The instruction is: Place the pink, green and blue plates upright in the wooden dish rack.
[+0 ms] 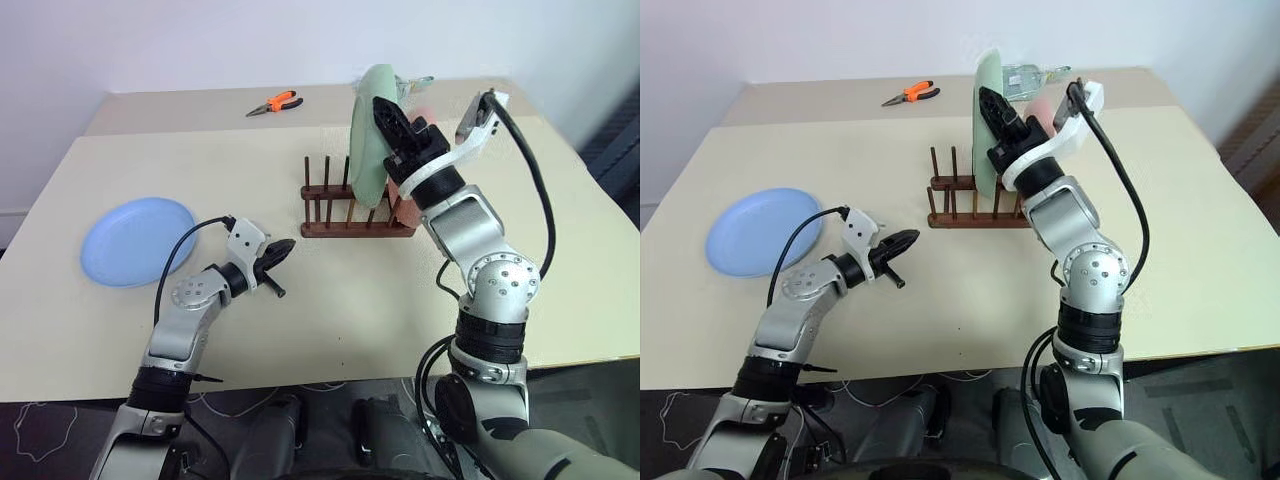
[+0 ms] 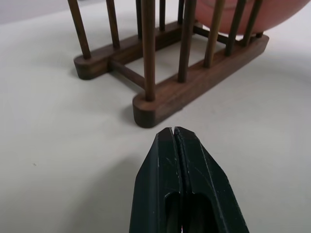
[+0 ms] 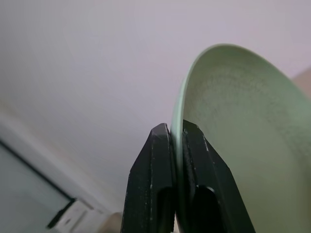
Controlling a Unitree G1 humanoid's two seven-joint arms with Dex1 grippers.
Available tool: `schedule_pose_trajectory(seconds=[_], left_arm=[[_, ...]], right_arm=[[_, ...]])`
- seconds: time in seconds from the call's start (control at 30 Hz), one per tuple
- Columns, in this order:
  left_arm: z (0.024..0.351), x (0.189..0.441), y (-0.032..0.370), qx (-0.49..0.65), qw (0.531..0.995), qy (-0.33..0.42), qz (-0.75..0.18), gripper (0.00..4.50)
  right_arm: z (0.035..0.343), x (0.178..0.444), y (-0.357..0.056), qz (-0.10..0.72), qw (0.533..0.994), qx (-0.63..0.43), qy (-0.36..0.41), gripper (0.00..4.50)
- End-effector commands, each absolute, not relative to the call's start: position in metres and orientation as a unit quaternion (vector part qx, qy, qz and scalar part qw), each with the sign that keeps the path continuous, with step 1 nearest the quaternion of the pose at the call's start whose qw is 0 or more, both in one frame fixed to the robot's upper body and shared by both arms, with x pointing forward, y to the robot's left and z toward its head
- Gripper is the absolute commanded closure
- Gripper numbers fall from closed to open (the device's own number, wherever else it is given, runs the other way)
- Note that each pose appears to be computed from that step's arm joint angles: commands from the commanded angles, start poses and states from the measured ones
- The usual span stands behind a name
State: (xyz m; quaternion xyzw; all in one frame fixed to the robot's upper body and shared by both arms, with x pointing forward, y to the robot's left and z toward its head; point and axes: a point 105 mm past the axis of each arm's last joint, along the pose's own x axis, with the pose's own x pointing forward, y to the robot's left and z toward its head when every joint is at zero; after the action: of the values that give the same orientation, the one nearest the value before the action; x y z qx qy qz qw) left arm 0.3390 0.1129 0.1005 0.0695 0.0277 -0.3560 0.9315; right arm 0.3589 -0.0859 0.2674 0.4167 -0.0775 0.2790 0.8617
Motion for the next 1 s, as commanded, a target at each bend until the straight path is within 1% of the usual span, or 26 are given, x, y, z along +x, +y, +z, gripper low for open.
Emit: schedule_pose_trajectory(seconds=[0.03, 0.13, 0.2, 0.23, 0.27, 0.3, 0.33, 0.37, 0.4, 0.43, 0.5, 0.53, 0.57, 0.73, 0.77, 0.83, 0.87, 0.9, 0.93, 0.97, 1.0], left_arm=[[0.114, 0.337, 0.108, 0.075, 0.929, 0.004, -0.363, 4.5], [0.113, 0.336, 0.107, 0.075, 0.928, 0.004, -0.364, 4.5], [0.113, 0.336, 0.107, 0.072, 0.928, 0.006, -0.365, 4.5], [0.114, 0.336, 0.108, 0.068, 0.928, 0.007, -0.365, 4.26], [0.114, 0.335, 0.108, 0.065, 0.929, 0.008, -0.365, 3.97], [0.114, 0.335, 0.109, 0.06, 0.929, 0.01, -0.364, 3.67], [0.114, 0.335, 0.11, 0.058, 0.93, 0.01, -0.363, 3.24], [0.115, 0.335, 0.111, 0.057, 0.93, 0.009, -0.363, 2.66], [0.116, 0.335, 0.112, 0.057, 0.932, 0.007, -0.358, 2.21], [0.118, 0.337, 0.115, 0.055, 0.936, 0.003, -0.349, 1.66], [0.128, 0.35, 0.134, 0.057, 0.957, -0.012, -0.286, 0.63], [0.132, 0.355, 0.144, 0.046, 0.965, -0.017, -0.257, 0.11], [0.134, 0.357, 0.15, 0.037, 0.97, -0.02, -0.241, 0.04], [0.144, 0.356, 0.168, 0.021, 0.978, -0.039, -0.205, 0.04], [0.149, 0.359, 0.182, 0.009, 0.985, -0.046, -0.166, 0.01], [0.157, 0.363, 0.218, -0.01, 0.996, -0.06, -0.069, 0.0], [0.159, 0.363, 0.236, -0.012, 0.998, -0.063, -0.019, 0.0], [0.16, 0.363, 0.246, -0.011, 0.998, -0.063, 0.009, 0.0], [0.162, 0.36, 0.268, -0.017, 0.996, -0.061, 0.07, 0.0], [0.162, 0.355, 0.292, -0.021, 0.989, -0.052, 0.139, 0.0], [0.162, 0.35, 0.308, -0.024, 0.981, -0.044, 0.185, 0.0]], right_arm=[[0.281, 0.359, -0.082, 0.295, 0.859, 0.407, -0.096, 4.46], [0.28, 0.363, -0.081, 0.295, 0.864, 0.397, -0.096, 3.5], [0.286, 0.363, -0.08, 0.298, 0.882, 0.345, -0.115, 2.56], [0.291, 0.363, -0.08, 0.302, 0.894, 0.303, -0.132, 2.04], [0.294, 0.362, -0.079, 0.304, 0.901, 0.274, -0.143, 2.03], [0.297, 0.362, -0.079, 0.305, 0.906, 0.249, -0.155, 2.03], [0.3, 0.362, -0.08, 0.304, 0.913, 0.216, -0.167, 2.03], [0.302, 0.363, -0.082, 0.302, 0.918, 0.188, -0.176, 2.03], [0.305, 0.363, -0.083, 0.298, 0.923, 0.157, -0.188, 2.03], [0.308, 0.364, -0.085, 0.293, 0.927, 0.12, -0.201, 2.03], [0.318, 0.365, -0.092, 0.282, 0.931, 0.051, -0.228, 2.03], [0.32, 0.367, -0.094, 0.285, 0.93, 0.053, -0.225, 2.03], [0.321, 0.368, -0.096, 0.288, 0.93, 0.06, -0.221, 2.03], [0.316, 0.368, -0.099, 0.287, 0.93, 0.003, -0.229, 2.03], [0.318, 0.363, -0.095, 0.303, 0.922, -0.018, -0.239, 1.77], [0.318, 0.346, -0.075, 0.36, 0.892, -0.085, -0.259, 1.12], [0.315, 0.338, -0.066, 0.386, 0.876, -0.12, -0.265, 0.66], [0.312, 0.334, -0.06, 0.4, 0.865, -0.14, -0.268, 0.16], [0.306, 0.329, -0.05, 0.421, 0.85, -0.172, -0.266, 0.03], [0.297, 0.324, -0.04, 0.44, 0.833, -0.207, -0.263, 0.03], [0.29, 0.32, -0.034, 0.452, 0.822, -0.23, -0.26, 0.03]])
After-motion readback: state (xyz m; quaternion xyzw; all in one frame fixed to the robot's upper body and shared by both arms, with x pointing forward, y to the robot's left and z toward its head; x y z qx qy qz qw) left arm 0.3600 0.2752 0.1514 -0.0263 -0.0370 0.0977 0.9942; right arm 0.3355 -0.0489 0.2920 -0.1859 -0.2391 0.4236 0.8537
